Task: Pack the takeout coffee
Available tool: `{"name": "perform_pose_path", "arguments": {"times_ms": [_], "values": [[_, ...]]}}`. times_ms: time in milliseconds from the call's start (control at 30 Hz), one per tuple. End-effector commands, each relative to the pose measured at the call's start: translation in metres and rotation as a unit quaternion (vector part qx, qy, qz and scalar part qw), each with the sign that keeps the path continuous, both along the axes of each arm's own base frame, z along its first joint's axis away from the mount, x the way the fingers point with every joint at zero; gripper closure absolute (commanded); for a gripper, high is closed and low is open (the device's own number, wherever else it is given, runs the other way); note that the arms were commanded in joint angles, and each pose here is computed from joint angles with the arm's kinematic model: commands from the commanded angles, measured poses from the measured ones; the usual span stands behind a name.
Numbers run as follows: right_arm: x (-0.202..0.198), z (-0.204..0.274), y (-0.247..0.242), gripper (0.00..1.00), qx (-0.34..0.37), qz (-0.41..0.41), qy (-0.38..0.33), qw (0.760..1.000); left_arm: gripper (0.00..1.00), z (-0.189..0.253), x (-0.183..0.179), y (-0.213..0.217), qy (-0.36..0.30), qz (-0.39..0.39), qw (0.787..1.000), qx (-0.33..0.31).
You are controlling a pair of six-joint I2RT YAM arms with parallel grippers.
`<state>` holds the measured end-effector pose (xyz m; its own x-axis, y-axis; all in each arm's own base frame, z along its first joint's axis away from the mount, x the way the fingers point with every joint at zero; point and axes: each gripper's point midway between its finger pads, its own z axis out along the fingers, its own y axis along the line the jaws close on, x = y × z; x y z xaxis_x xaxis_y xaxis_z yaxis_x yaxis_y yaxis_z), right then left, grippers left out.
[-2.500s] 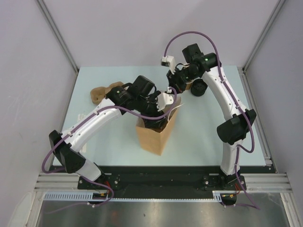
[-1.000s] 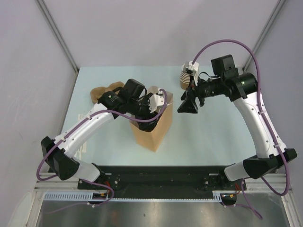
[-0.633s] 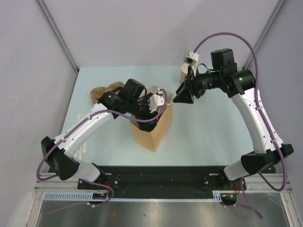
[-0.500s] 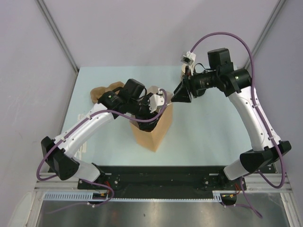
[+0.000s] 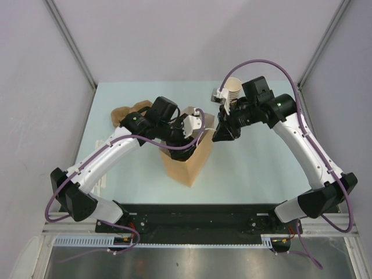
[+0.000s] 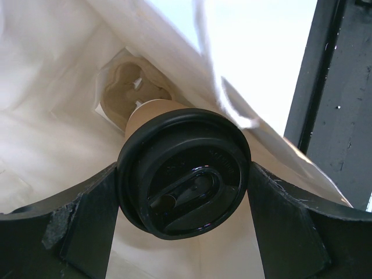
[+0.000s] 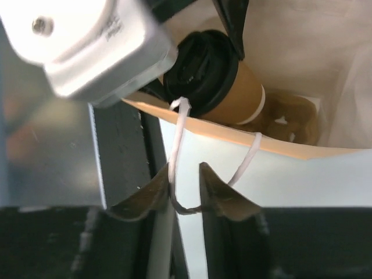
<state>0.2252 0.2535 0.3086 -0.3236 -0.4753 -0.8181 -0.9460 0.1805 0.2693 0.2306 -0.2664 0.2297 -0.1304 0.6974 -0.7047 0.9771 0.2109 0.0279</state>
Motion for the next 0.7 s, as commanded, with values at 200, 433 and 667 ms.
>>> {"name": "perform_pose_path", "arguments": {"times_ms": [200, 433, 667], "values": [[-0.03, 0.0, -0.023, 0.91, -0.021, 0.057, -0.094, 0.994, 0.71, 0.02, 0.026, 0.002, -0.01, 0.051, 0.998, -0.034], [-0.072, 0.001, -0.029, 0.9, -0.02, 0.142, -0.168, 0.975, 0.73, 0.012, 0.043, -0.003, 0.006, 0.089, 0.996, -0.023], [-0.077, 0.016, -0.02, 0.31, -0.009, 0.152, -0.276, 0.949, 0.73, -0.003, 0.038, -0.008, 0.019, 0.068, 0.998, 0.0]]}}
